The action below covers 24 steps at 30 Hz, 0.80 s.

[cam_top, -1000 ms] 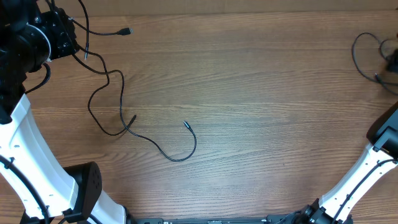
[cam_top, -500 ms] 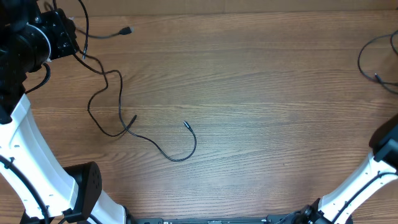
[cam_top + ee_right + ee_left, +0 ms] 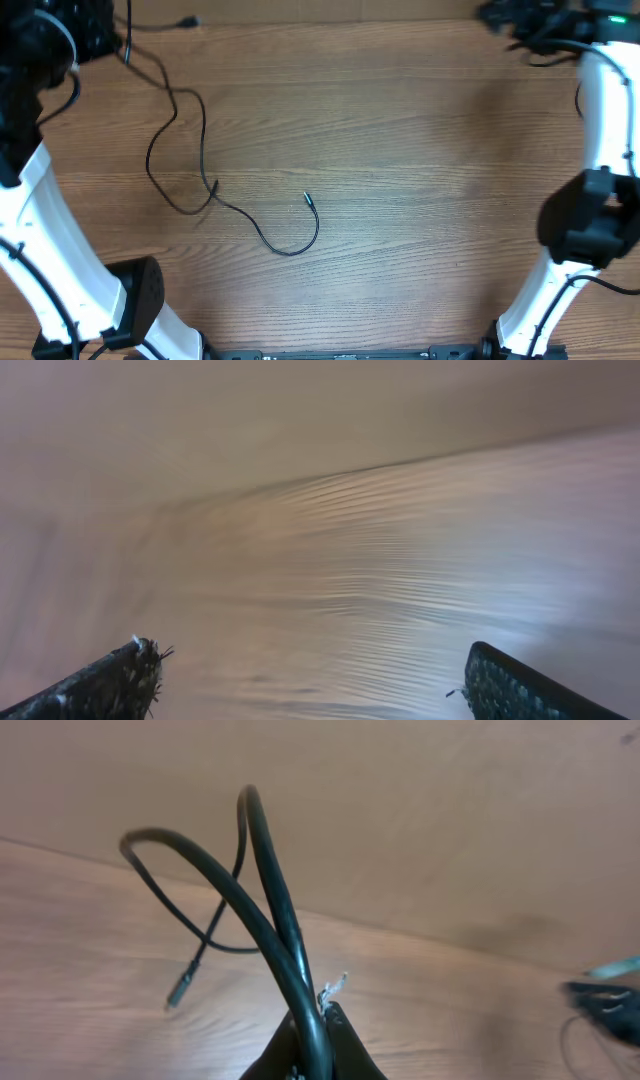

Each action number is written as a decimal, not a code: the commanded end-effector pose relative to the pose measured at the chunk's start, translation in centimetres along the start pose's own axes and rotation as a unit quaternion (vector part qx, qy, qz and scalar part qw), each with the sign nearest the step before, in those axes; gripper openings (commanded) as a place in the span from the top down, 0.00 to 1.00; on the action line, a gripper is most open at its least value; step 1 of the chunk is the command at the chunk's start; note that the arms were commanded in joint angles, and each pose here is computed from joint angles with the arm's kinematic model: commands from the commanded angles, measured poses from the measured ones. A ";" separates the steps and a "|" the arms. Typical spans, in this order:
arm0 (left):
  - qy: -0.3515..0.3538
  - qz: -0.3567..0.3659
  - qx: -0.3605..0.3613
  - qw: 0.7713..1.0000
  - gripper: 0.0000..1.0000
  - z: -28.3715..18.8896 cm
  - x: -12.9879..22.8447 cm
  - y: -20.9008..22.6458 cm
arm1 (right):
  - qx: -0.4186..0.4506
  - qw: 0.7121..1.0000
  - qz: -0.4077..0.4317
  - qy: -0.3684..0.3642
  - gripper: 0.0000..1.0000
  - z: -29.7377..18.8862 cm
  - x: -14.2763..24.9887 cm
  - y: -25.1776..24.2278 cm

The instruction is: Untangle cables

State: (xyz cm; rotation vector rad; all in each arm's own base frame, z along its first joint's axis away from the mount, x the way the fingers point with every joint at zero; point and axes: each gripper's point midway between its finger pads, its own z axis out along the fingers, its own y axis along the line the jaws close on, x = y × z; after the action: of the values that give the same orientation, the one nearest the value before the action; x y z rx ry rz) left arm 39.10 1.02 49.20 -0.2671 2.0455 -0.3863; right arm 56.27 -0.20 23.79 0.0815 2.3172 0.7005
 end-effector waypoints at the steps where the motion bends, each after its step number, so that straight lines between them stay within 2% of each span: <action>1: 0.046 -0.042 0.078 0.995 0.96 5.8 1.1 -3.3 | -0.060 0.991 -0.122 0.019 0.05 2.1 1.5 7.2; 2: 0.067 -0.042 0.096 0.992 0.96 9.0 2.0 -4.4 | -0.077 0.986 -0.148 0.024 0.05 2.5 2.2 10.0; 6: 0.123 -0.064 0.154 0.978 0.96 16.1 5.0 -7.2 | -0.109 0.973 -0.201 0.023 0.06 1.5 3.3 15.9; 9: 0.159 -0.095 0.210 0.960 0.96 19.5 6.6 -9.2 | -0.125 0.967 -0.221 0.016 0.06 0.0 3.7 18.9; 12: 0.197 -0.139 0.271 0.932 0.96 21.9 8.0 -10.9 | -0.141 0.962 -0.236 0.013 0.06 -1.3 4.2 21.4; 16: 0.239 -0.176 0.324 0.898 0.96 22.6 9.1 -12.2 | -0.159 0.954 -0.255 0.023 0.06 -1.5 5.7 23.9; 21: 0.259 -0.188 0.371 0.872 0.96 21.6 8.8 -13.6 | -0.184 0.930 -0.318 0.032 0.05 -0.6 7.8 26.9; 24: 0.273 -0.193 0.413 0.847 0.96 20.2 8.1 -14.8 | -0.155 0.924 -0.348 0.028 0.07 0.4 8.2 27.1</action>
State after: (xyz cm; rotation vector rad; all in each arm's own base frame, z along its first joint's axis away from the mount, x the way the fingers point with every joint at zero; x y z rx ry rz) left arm 56.24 -17.40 35.48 -0.1113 2.1672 -1.4816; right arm 46.58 24.29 32.58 -0.7948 2.0732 0.7847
